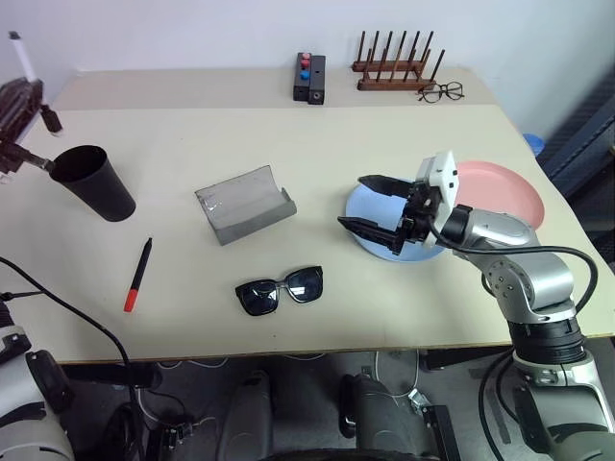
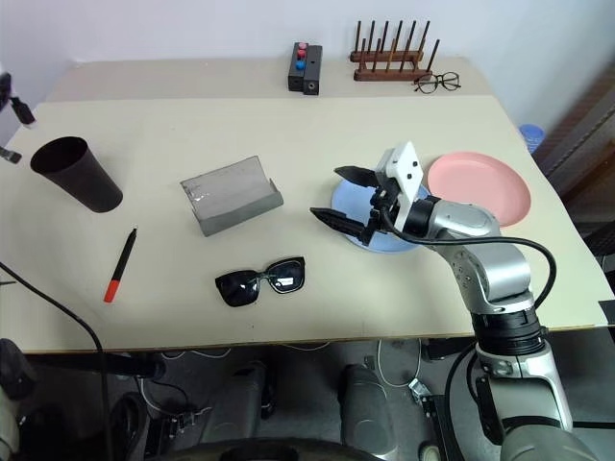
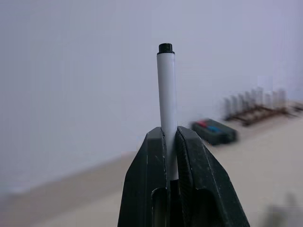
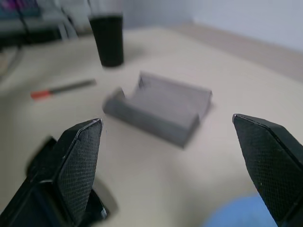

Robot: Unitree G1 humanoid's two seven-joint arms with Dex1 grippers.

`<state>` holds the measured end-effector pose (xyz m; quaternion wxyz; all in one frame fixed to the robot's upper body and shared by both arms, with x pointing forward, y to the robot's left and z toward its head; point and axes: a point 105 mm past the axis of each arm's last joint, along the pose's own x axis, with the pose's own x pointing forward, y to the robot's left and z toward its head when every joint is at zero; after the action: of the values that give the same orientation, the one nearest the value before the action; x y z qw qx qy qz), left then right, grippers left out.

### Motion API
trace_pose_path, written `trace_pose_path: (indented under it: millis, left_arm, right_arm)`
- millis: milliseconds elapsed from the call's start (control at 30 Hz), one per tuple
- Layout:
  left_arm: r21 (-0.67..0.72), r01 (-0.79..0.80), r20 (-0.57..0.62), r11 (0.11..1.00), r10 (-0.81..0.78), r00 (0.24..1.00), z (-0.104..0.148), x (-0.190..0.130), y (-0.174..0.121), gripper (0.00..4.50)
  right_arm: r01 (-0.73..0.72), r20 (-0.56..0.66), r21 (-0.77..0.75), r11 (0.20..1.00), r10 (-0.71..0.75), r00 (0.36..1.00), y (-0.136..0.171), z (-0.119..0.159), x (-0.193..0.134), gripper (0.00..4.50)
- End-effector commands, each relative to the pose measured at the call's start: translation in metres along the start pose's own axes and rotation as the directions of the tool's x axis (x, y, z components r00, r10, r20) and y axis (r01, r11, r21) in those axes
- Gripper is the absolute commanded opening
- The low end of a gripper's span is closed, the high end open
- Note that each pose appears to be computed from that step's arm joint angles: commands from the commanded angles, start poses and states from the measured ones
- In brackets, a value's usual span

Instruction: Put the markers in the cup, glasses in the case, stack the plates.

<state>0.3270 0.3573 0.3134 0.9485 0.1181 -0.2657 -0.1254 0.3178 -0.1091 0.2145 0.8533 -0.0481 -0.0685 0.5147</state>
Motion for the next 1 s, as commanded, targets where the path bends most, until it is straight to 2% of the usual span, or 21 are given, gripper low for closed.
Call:
trace_pose_path:
  millis: [33,233,433,633,1000]
  left_arm:
    - [0.061,-0.050,0.054,0.997,0.047,0.997,0.010,0.001,0.015,0.01]
    - [0.010,-0.082,0.090,0.997,0.081,0.993,0.000,0.005,0.022,0.01]
    - [-0.022,-0.119,0.094,0.993,0.120,0.988,-0.008,0.006,0.027,0.01]
    - [-0.062,-0.169,0.080,0.984,0.174,0.982,-0.021,-0.003,0.032,0.01]
    - [-0.120,-0.197,0.049,0.973,0.204,0.978,-0.039,-0.007,0.030,0.01]
  right_arm:
    - [-0.016,0.102,-0.026,1.000,0.019,0.995,0.004,0.024,0.003,4.50]
    - [-0.018,0.151,-0.002,1.000,0.018,0.988,0.009,0.028,0.010,4.50]
    - [-0.031,0.264,0.045,0.998,0.018,0.964,0.011,0.044,0.009,4.50]
    - [-0.012,0.300,0.031,0.999,0.003,0.954,0.012,0.050,0.010,4.50]
    - [-0.005,0.281,0.011,1.000,0.002,0.960,0.011,0.049,0.010,4.50]
